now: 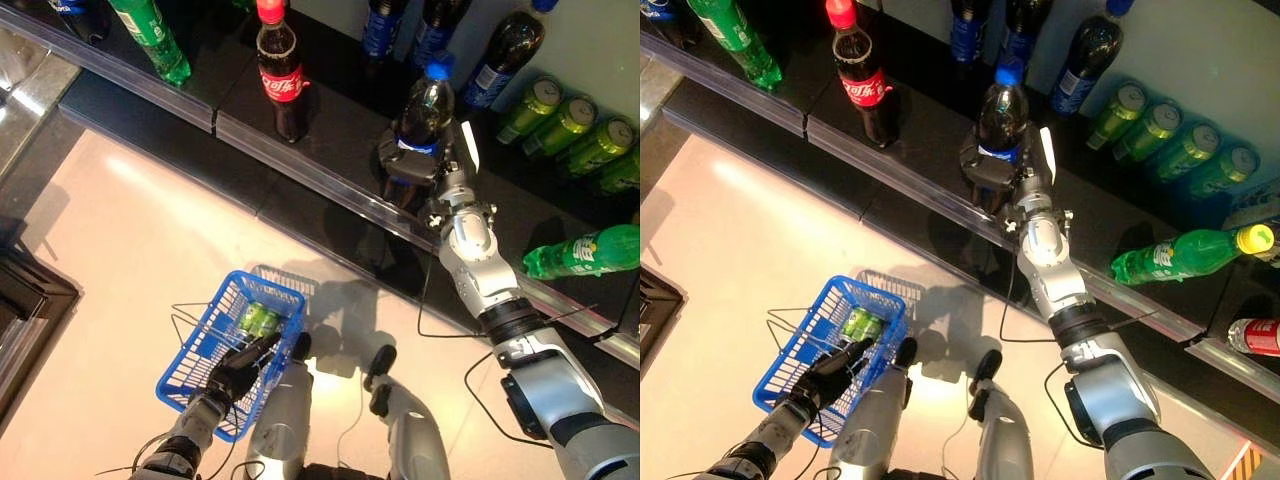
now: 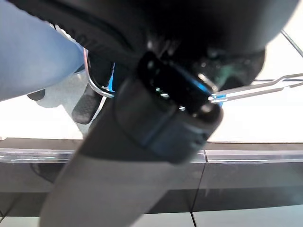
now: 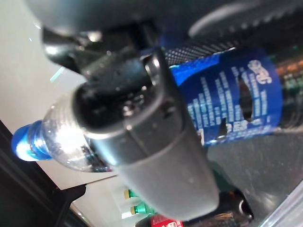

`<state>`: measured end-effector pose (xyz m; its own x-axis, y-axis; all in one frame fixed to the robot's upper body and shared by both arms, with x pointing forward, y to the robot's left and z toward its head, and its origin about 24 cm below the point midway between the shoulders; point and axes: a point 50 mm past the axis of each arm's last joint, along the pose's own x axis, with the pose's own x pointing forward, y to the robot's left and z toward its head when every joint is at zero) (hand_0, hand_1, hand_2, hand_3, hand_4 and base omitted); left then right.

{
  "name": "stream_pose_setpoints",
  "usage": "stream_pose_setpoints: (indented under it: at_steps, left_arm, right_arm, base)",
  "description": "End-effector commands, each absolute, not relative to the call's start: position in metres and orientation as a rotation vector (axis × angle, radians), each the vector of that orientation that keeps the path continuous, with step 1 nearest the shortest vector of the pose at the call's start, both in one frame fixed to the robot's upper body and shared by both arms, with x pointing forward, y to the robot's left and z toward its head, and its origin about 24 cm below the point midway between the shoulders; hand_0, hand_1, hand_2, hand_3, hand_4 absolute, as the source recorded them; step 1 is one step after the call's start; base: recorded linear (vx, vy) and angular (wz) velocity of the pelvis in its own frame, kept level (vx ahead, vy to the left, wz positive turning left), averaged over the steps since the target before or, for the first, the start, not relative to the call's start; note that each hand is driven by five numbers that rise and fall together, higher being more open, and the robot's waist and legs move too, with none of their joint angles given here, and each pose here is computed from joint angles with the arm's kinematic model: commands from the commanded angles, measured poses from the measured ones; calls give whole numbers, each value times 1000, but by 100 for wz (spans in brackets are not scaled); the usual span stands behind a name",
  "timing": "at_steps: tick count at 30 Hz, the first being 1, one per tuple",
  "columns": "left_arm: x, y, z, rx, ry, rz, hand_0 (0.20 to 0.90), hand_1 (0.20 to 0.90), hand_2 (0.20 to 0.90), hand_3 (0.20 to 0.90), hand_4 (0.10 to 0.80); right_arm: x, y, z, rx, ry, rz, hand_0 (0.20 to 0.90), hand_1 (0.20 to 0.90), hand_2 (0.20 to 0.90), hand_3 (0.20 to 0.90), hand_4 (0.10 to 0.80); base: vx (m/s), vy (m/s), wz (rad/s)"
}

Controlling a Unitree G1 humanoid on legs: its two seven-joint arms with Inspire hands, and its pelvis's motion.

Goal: Pick up the drink and place into the basket.

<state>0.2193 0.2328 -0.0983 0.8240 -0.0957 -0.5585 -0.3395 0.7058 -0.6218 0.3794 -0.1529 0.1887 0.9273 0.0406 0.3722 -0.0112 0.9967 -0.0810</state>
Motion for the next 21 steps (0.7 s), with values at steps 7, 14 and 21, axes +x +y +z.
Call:
stream_pose_setpoints:
  at_steps: [7,14,21]
  left_arm:
    - [225,210,-93,-829,533,6,300,300,300,200,100]
    - [222,210,-94,-821,531,15,300,300,300,200,100]
    - [203,211,-105,-815,556,39,300,300,300,200,100]
  right_arm:
    - [362,-137,267,-71,-742,92,300,300,300,200,100]
    - [351,-130,271,-82,-798,129,300,300,300,200,100]
    - [339,-127,247,-107,-772,174,300,300,300,200,100]
  base:
    - [0,0,0]
    - [-10,-1,-1]
    - [91,27,-1]
